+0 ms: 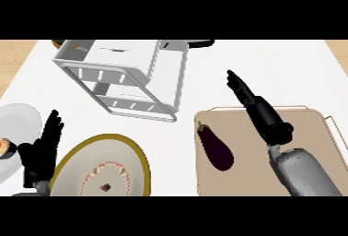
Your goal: Pick the eggplant from the tray and place it in the tiered basket
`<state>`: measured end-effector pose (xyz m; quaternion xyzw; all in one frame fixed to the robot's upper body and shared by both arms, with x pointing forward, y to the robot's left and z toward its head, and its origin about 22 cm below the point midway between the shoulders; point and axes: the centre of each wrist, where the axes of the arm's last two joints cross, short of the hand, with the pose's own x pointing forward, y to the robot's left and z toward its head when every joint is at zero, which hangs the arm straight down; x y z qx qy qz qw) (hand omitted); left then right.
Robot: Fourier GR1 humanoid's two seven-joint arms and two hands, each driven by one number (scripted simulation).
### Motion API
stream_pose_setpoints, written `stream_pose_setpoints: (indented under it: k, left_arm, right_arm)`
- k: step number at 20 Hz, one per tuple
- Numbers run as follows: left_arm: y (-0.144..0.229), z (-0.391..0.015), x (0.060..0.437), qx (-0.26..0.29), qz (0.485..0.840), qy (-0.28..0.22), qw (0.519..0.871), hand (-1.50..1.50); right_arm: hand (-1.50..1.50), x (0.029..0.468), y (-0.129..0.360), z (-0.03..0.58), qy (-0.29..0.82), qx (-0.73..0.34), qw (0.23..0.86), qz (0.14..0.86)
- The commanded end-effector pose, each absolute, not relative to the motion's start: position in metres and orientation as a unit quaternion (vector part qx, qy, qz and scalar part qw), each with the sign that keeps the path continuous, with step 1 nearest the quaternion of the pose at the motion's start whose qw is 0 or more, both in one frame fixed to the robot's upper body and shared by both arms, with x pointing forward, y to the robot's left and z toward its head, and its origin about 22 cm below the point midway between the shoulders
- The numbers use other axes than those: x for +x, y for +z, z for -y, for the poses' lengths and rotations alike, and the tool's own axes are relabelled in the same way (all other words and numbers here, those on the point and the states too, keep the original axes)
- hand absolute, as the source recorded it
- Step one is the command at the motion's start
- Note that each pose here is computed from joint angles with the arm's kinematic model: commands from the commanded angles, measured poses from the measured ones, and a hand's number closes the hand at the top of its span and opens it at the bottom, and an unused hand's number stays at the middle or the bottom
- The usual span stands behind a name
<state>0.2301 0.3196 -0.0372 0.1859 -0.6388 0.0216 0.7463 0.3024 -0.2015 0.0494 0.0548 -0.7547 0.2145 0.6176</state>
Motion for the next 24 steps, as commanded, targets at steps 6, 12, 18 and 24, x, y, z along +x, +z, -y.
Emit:
stream_pose_setpoints:
  k: [6, 12, 18, 24]
  left_arm:
    - [-0.027, -0.342, 0.222, 0.161, 0.585, -0.037, 0.794, 0.0]
    - [-0.03, -0.362, 0.213, 0.143, 0.55, -0.025, 0.822, 0.0]
    - [-0.032, -0.353, 0.211, 0.132, 0.556, -0.031, 0.82, 0.0]
    - [-0.024, -0.351, 0.219, 0.122, 0.562, -0.032, 0.818, 0.0]
  right_arm:
    - [1.5, 0.283, -0.038, 0.224, 0.123, 0.247, 0.756, 0.594]
    - [-1.5, 0.274, 0.004, 0.214, 0.215, 0.036, 0.637, 0.74]
    - [-1.5, 0.288, 0.032, 0.266, 0.463, -0.212, 0.614, 0.603]
    - [-1.5, 0.299, 0.083, 0.203, 0.576, -0.19, 0.633, 0.481]
